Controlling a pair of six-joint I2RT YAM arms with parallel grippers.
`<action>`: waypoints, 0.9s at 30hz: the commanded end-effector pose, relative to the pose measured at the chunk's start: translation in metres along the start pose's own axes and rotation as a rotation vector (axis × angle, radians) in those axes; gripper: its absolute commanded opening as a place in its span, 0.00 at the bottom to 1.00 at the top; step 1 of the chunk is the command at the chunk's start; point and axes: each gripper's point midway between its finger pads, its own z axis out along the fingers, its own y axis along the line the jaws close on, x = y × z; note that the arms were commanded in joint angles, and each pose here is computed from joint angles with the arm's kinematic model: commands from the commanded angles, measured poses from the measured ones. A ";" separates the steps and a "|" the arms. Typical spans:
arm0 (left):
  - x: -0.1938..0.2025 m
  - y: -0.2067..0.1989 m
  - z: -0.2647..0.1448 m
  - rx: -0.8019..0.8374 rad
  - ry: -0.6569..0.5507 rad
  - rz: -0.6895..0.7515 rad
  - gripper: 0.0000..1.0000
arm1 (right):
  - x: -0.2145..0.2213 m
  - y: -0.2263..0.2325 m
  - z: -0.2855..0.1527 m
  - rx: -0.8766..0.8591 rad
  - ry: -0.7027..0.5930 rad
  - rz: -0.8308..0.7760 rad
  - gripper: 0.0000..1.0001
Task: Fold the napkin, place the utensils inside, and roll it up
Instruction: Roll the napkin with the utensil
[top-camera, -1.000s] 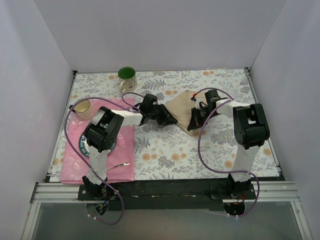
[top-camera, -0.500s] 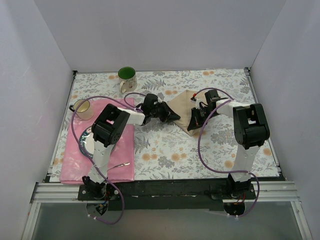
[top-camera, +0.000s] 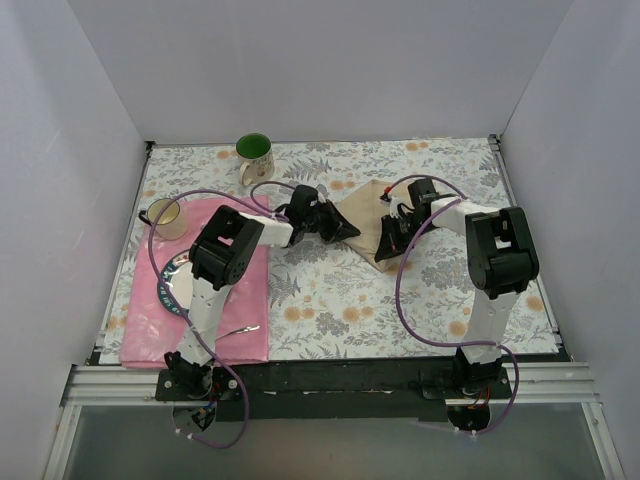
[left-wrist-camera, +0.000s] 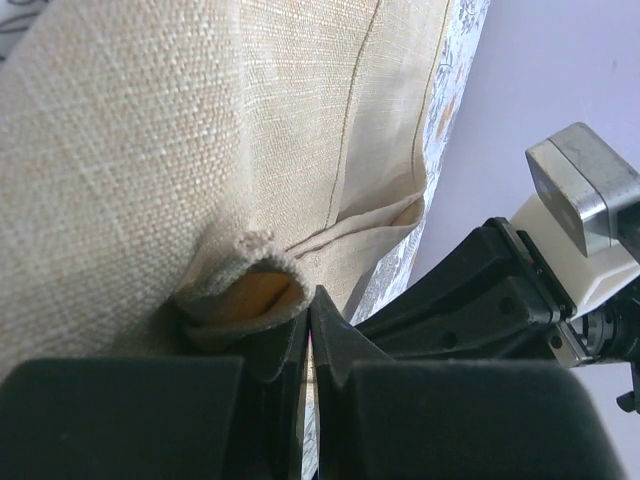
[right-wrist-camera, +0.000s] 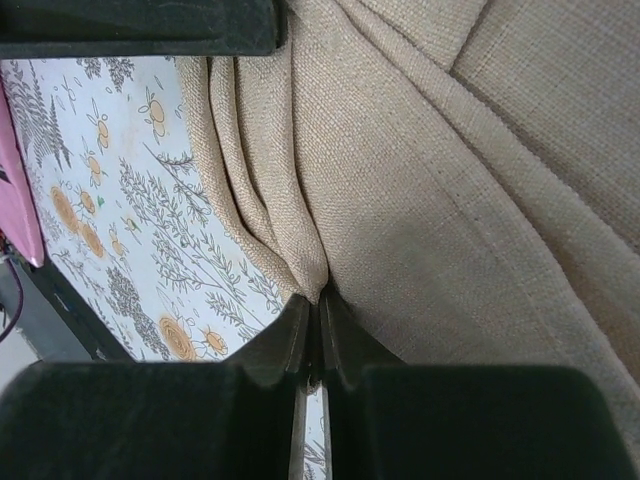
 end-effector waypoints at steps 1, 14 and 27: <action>0.001 0.043 0.003 -0.142 0.000 -0.044 0.00 | 0.001 -0.032 -0.007 0.194 0.033 -0.044 0.14; 0.008 0.064 0.002 -0.202 0.024 -0.076 0.00 | -0.063 0.010 -0.066 0.562 -0.082 -0.358 0.62; 0.005 0.062 -0.003 -0.186 0.034 -0.092 0.00 | -0.060 0.055 -0.007 0.665 -0.139 -0.849 0.85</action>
